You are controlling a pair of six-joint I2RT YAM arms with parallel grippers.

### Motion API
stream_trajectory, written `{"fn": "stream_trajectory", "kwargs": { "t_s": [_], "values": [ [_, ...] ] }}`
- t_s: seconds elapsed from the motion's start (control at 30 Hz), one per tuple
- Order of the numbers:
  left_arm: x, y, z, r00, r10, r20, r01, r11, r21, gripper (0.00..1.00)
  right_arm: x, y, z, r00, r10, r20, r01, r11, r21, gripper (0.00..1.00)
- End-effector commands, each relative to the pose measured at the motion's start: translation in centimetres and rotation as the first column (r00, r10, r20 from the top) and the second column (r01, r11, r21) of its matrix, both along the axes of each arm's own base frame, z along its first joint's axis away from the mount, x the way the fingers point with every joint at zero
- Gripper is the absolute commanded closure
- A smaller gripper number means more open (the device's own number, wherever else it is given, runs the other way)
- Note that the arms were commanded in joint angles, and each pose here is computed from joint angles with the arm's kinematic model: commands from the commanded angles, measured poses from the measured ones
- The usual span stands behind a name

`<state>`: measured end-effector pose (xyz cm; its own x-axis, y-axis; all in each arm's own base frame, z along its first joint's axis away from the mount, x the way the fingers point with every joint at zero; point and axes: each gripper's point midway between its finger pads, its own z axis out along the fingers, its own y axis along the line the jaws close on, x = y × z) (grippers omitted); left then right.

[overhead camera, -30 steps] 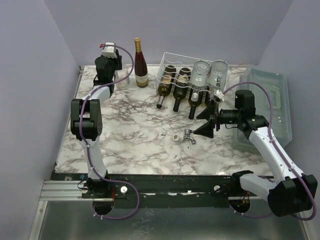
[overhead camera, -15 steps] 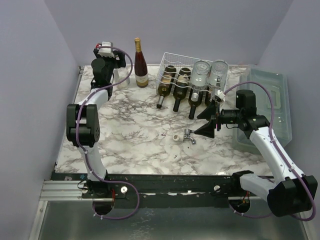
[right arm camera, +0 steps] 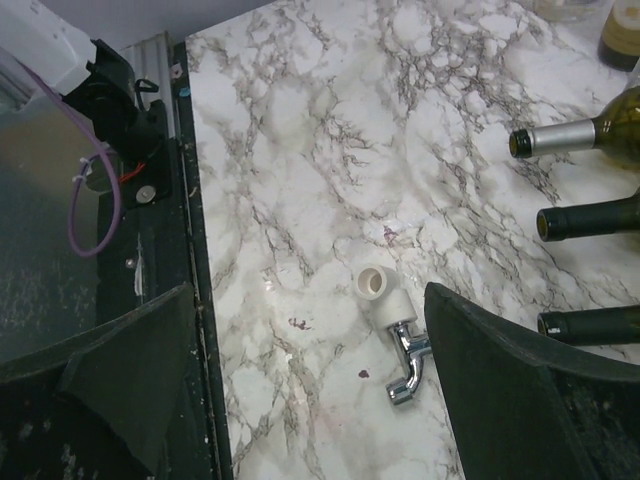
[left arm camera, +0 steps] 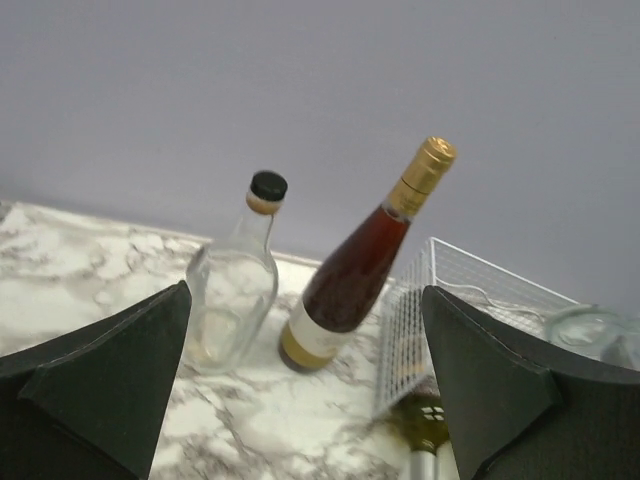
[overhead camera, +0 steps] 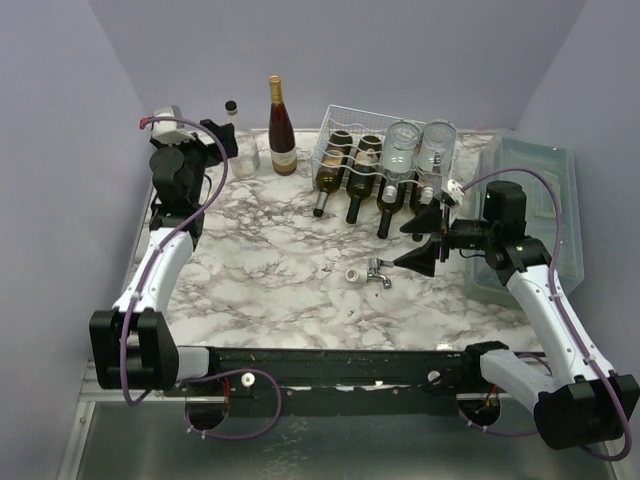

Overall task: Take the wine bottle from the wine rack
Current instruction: Place the wine bottle at the center of the board, then pick up the wine bottle from the wine rack.

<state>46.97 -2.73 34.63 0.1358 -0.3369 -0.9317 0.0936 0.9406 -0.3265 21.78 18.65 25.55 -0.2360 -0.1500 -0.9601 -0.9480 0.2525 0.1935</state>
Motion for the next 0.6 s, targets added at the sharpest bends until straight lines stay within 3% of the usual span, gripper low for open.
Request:
{"fn": "stream_trajectory", "kwargs": {
  "t_s": [0.0,0.17,0.33,0.47,0.57],
  "values": [
    [-5.6,-1.5,-4.1,0.969,-0.084,-0.234,0.037,0.979,-0.200,0.01,0.4,0.0,1.2,0.999,-0.021,0.036,0.020,0.999,0.032,0.00],
    [-11.4,-3.1,-2.9,0.958,-0.185,-0.218,0.149,0.974,-0.172,0.01,1.3,-0.1,2.3,0.998,-0.065,-0.024,0.065,0.998,0.026,0.00],
    [-16.5,-4.6,-4.4,0.928,-0.280,-0.246,0.260,0.959,-0.111,0.01,3.3,-0.7,2.6,0.981,-0.134,-0.143,0.126,0.990,-0.061,0.00],
    [-18.7,-5.2,-7.5,0.904,-0.319,-0.284,0.306,0.948,-0.088,0.01,6.0,-1.4,2.9,0.944,-0.277,-0.176,0.258,0.958,-0.127,0.02],
    [-19.7,-5.4,-9.7,0.885,-0.332,-0.326,0.332,0.942,-0.059,0.01,8.5,-1.8,3.2,0.889,-0.437,-0.138,0.412,0.894,-0.178,0.04]
  ]
}}
